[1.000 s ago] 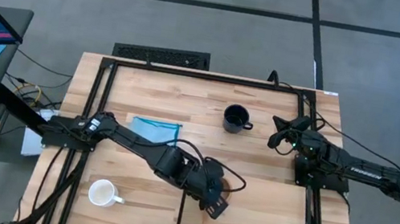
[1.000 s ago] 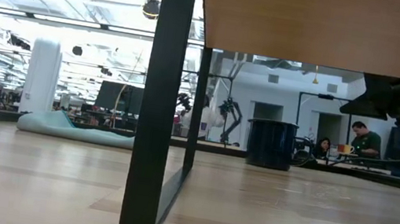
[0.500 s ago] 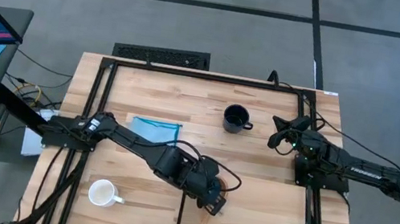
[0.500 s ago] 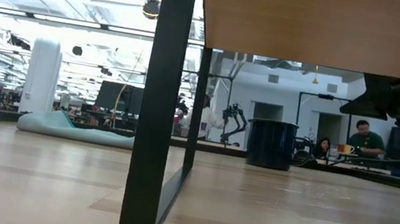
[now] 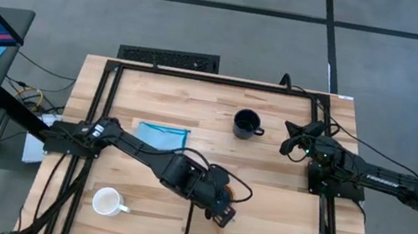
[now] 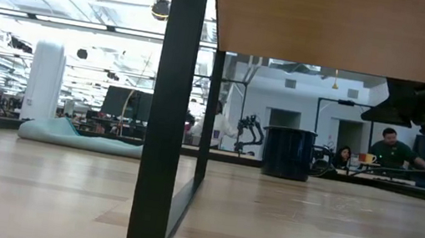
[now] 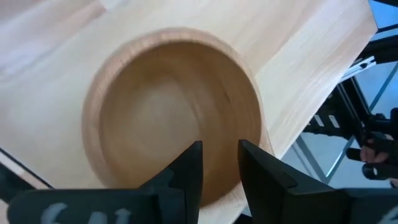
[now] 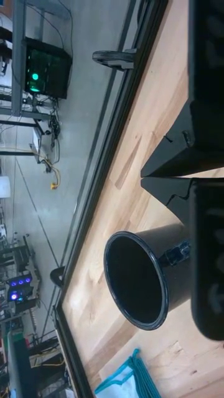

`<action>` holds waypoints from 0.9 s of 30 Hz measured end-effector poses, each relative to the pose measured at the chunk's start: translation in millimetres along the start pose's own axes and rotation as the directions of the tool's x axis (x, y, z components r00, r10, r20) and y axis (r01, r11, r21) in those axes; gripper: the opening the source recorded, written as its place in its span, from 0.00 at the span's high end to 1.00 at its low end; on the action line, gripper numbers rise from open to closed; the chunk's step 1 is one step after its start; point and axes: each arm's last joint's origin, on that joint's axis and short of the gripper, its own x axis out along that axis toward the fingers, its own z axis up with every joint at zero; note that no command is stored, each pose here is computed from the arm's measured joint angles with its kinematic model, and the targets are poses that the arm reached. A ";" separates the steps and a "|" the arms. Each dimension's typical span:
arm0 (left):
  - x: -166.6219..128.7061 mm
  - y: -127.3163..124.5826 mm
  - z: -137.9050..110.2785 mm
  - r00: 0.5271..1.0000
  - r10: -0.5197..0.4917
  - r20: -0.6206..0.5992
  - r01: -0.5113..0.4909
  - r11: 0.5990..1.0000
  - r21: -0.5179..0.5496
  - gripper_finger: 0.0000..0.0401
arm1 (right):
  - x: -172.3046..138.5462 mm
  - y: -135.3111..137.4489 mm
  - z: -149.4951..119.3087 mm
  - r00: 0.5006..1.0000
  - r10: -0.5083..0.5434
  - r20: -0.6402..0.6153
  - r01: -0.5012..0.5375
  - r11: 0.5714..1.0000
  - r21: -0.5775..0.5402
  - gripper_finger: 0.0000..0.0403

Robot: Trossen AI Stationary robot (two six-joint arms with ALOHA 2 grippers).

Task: Stack small to large cups/mugs on shelf
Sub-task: Put the brown mug on the shelf

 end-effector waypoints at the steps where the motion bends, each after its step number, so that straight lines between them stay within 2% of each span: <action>1: 0.4 1.0 2.8 1.000 0.001 0.002 -0.001 1.000 0.006 0.77 | 0.0 0.0 0.0 1.000 0.000 0.000 0.000 1.000 0.000 0.92; 10: 2.8 4.7 21.3 1.000 -0.031 0.002 0.031 0.997 0.070 0.77 | 0.0 0.0 0.0 1.000 0.000 0.000 0.000 1.000 0.000 0.92; 18: 2.8 1.5 24.9 0.997 -0.071 0.020 0.068 0.991 0.112 0.77 | 0.0 0.0 0.0 1.000 0.000 0.000 0.000 1.000 0.000 0.92; 27: 34.4 4.4 19.4 0.997 -0.043 -0.062 0.049 0.993 0.107 0.77 | 0.1 0.0 -0.1 1.000 -0.001 -0.001 0.001 1.000 0.001 0.92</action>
